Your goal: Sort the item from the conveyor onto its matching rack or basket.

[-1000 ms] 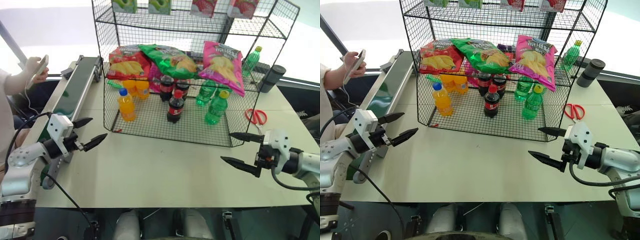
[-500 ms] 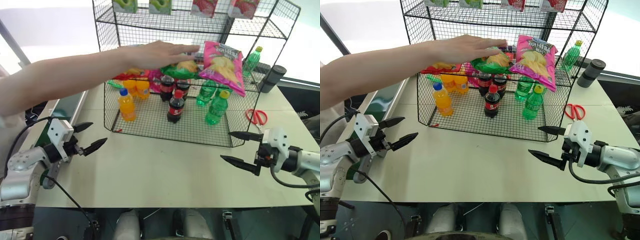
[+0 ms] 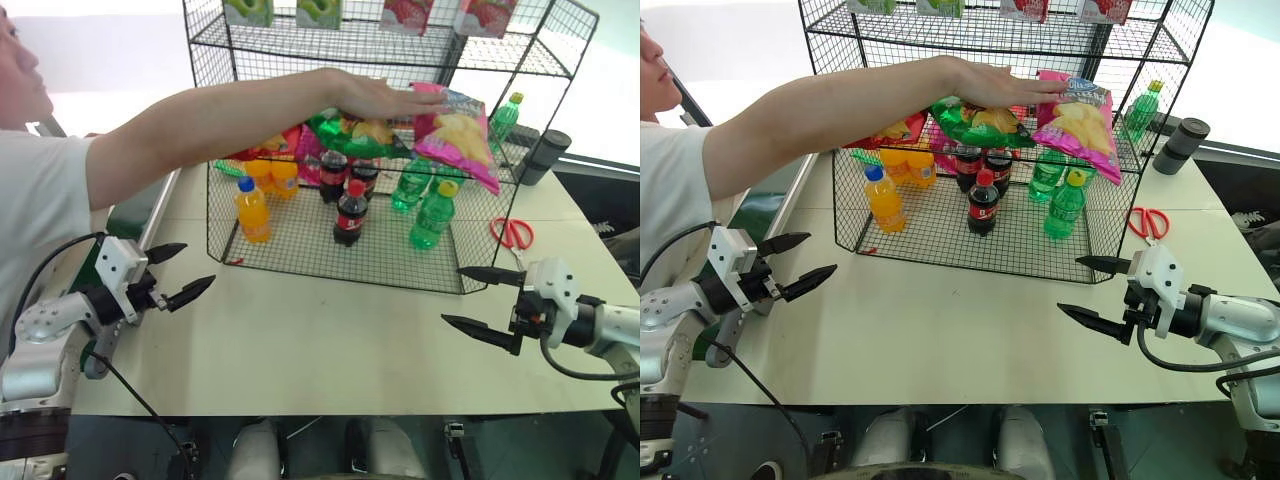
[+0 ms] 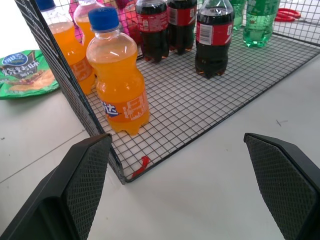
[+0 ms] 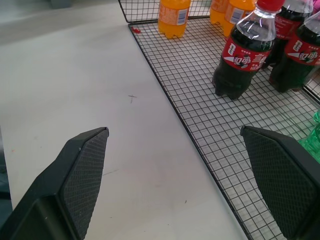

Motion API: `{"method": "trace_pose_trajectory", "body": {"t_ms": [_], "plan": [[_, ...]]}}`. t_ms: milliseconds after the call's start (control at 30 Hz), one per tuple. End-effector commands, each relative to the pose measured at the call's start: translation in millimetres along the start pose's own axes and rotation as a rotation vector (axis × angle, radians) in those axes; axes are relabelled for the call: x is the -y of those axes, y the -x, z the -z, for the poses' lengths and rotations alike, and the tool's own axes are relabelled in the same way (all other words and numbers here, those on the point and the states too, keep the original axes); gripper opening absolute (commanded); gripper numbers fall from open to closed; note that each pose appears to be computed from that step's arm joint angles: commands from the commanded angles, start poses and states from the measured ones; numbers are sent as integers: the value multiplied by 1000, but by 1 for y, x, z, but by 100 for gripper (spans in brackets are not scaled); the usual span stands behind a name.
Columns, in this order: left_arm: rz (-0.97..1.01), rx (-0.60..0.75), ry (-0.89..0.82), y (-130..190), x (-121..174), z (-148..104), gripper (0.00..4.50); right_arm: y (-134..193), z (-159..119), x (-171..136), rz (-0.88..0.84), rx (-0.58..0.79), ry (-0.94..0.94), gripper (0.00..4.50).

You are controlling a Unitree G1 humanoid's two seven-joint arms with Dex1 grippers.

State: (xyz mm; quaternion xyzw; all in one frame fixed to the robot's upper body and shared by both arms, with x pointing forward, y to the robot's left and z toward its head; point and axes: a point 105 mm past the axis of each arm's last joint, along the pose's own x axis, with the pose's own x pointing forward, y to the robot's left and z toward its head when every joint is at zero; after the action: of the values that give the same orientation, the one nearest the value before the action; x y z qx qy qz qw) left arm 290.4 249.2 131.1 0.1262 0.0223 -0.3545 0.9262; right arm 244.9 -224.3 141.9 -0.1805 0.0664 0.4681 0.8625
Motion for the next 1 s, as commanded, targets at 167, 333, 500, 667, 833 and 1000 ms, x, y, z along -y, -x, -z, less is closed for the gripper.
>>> {"method": "trace_pose_trajectory", "body": {"t_ms": [167, 333, 500, 667, 833, 1000], "plan": [[-3, 41, -34, 2, 0, -12, 450, 1, -8, -1, -13, 6, 37, 441], [4, 37, -32, 1, 3, -11, 450, 0, -7, -1, -20, 2, 40, 441], [19, 38, -25, 2, 6, -11, 450, -1, -7, -1, -28, 2, 38, 441], [30, 41, -14, 4, 7, -13, 450, -2, -8, -1, -33, 6, 37, 441], [27, 49, -7, 6, 5, -15, 450, -4, -8, 0, -38, 10, 36, 441], [44, 79, -30, 8, 9, -20, 450, -7, -10, -1, -45, 22, 34, 441]]}}
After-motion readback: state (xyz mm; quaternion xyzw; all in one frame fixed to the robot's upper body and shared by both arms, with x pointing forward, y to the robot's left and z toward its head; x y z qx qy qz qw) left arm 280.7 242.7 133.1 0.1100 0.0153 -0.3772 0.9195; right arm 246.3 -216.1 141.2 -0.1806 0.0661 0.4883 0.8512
